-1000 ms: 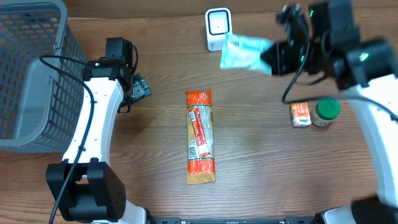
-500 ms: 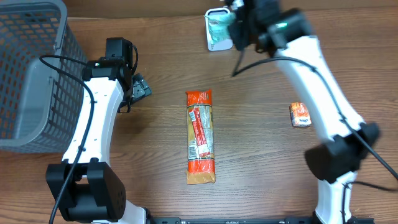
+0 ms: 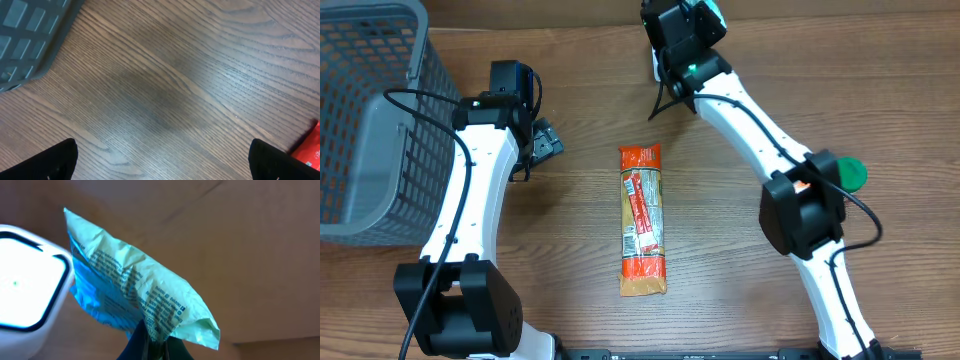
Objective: Scan the item barcode
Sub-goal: 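Carry the mint-green pack up toward the white scanner, then hold the mint-green pack against the scanner window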
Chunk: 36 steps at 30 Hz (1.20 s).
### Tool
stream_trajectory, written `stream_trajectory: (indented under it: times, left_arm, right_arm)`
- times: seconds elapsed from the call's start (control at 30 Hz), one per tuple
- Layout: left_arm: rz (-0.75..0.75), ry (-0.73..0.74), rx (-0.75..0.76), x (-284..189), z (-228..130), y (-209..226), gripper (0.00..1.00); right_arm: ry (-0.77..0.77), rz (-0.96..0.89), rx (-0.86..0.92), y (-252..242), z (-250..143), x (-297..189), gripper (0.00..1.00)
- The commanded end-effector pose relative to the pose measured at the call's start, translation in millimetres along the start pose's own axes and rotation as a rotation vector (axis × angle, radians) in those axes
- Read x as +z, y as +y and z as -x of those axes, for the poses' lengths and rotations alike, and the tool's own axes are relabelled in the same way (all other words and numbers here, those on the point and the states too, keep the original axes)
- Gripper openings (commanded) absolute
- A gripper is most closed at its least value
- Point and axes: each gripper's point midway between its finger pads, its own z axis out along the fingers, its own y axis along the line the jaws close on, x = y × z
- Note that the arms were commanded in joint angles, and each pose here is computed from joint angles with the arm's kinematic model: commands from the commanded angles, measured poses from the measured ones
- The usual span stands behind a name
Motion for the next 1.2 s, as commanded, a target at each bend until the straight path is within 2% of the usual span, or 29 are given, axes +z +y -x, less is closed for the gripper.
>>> stream_trajectory:
  times: [0.0,0.47,0.97,1.17]
  left_arm:
    - [-0.009,-0.036,0.009,-10.4,6.0,-0.8,1.00]
    - [-0.009,-0.036,0.009,-10.4,6.0,-0.8,1.00]
    - [-0.009,-0.036,0.009,-10.4,6.0,-0.8,1.00]
    - [-0.009,-0.036,0.009,-10.4,6.0,-0.8,1.00]
  right_arm:
    - [0.015,-0.104,-0.120,-10.5,3.3,-0.7,0.04]
    - [0.008,-0.080,-0.358,61.0,-6.1,5.4,0.04]
    - [-0.021,-0.047,-0.394,83.8,-0.5,-7.9,0.04]
    - [0.003,0.031,-0.419,99.8,-14.7,-7.9,0.04]
